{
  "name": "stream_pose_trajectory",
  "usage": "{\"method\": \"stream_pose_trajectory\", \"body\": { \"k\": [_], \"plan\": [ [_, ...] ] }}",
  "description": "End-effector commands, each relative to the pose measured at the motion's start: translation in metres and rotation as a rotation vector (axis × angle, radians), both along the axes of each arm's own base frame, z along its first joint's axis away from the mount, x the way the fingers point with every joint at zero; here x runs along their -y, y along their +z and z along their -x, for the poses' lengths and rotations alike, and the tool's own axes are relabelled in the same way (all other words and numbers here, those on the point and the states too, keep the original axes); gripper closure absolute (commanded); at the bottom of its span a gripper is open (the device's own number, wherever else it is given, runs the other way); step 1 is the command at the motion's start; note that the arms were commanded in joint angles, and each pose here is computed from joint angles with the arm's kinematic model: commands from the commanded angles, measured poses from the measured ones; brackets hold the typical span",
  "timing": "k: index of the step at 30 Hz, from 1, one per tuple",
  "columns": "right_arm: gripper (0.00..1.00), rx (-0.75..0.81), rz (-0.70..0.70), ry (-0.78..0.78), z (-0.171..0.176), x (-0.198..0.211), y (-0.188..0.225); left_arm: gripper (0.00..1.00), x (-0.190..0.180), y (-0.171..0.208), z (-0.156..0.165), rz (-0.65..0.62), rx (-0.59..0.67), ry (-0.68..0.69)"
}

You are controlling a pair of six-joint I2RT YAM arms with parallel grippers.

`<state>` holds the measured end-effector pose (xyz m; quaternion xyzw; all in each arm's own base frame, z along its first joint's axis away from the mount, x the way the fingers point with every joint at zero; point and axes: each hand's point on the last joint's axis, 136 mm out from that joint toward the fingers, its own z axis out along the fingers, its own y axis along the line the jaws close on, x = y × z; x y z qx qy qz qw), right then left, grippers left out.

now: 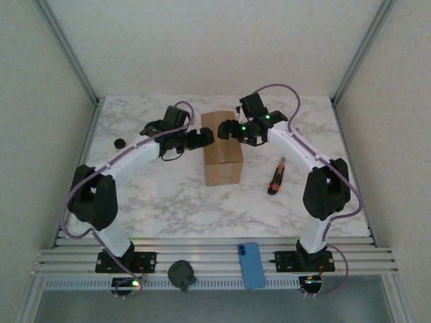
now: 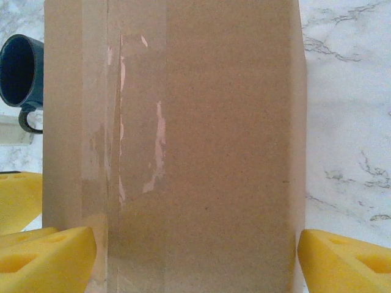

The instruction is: Unpack the express box

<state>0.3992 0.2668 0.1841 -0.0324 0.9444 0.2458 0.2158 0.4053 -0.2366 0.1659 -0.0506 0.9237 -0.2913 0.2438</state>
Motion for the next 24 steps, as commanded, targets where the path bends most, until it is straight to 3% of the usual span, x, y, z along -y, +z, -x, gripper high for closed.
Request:
{"method": "stream_pose_trajectory", "body": {
  "k": [1,12,24],
  "plan": [
    [0.14,0.007,0.0,-0.008,-0.003,-0.004,0.004,0.06,0.01,-0.001,0.0,0.019,-0.009,-0.017],
    [0.15,0.047,-0.022,-0.039,-0.001,0.001,0.017,0.05,0.016,0.035,0.001,0.1,0.054,-0.021],
    [0.15,0.034,-0.032,-0.046,0.002,0.001,0.013,0.05,0.021,0.005,-0.003,0.131,0.02,-0.004]
  ]
}}
